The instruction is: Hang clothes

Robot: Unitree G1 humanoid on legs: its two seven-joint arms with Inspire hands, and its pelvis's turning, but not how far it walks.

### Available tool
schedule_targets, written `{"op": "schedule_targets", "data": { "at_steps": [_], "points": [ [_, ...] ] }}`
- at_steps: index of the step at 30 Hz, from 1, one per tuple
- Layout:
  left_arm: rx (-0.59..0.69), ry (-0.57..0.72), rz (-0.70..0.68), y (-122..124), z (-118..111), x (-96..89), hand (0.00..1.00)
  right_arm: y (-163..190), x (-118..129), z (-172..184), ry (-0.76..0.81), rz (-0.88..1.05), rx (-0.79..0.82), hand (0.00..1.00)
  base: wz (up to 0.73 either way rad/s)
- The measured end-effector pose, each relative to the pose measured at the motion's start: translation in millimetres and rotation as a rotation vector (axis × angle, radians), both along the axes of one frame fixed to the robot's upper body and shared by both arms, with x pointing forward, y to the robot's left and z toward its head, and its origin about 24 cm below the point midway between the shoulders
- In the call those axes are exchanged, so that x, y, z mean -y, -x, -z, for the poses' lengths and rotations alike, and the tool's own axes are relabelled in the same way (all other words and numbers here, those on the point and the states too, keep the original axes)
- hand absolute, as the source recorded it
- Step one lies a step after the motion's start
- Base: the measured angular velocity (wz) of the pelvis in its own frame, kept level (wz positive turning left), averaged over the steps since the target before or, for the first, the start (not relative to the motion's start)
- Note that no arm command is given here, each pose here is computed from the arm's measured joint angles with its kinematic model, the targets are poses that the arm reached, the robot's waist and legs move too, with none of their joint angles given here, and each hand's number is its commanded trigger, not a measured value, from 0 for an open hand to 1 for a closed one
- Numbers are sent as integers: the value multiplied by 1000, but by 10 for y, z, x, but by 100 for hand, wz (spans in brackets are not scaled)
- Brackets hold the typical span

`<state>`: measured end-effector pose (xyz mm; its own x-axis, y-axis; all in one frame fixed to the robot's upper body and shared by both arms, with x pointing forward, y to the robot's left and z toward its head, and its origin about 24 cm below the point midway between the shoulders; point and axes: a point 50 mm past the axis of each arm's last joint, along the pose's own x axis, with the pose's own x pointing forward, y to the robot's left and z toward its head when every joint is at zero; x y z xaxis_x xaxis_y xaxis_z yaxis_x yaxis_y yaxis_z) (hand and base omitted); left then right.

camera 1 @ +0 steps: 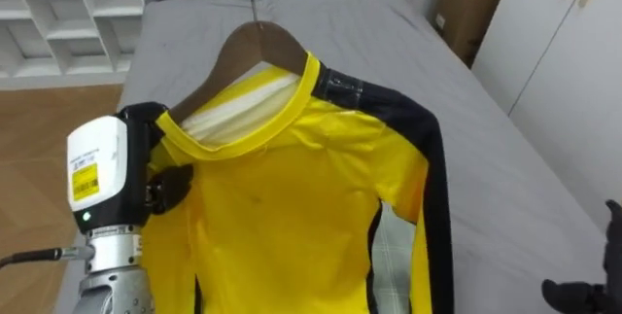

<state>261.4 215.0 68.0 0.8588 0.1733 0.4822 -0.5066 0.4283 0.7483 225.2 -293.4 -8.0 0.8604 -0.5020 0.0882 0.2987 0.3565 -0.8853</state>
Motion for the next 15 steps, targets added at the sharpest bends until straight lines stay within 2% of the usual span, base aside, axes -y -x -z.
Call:
{"op": "schedule_targets", "data": {
  "at_steps": [8, 15],
  "points": [
    [-19, 19, 0, -4, 12, 30, 100, -158, -148, -391, 113, -95, 139, 0, 3],
    [-19, 32, 1, -5, 20, 53, 100, -185, -174, -508, 143, -116, 182, 0, -1]
  ]
}}
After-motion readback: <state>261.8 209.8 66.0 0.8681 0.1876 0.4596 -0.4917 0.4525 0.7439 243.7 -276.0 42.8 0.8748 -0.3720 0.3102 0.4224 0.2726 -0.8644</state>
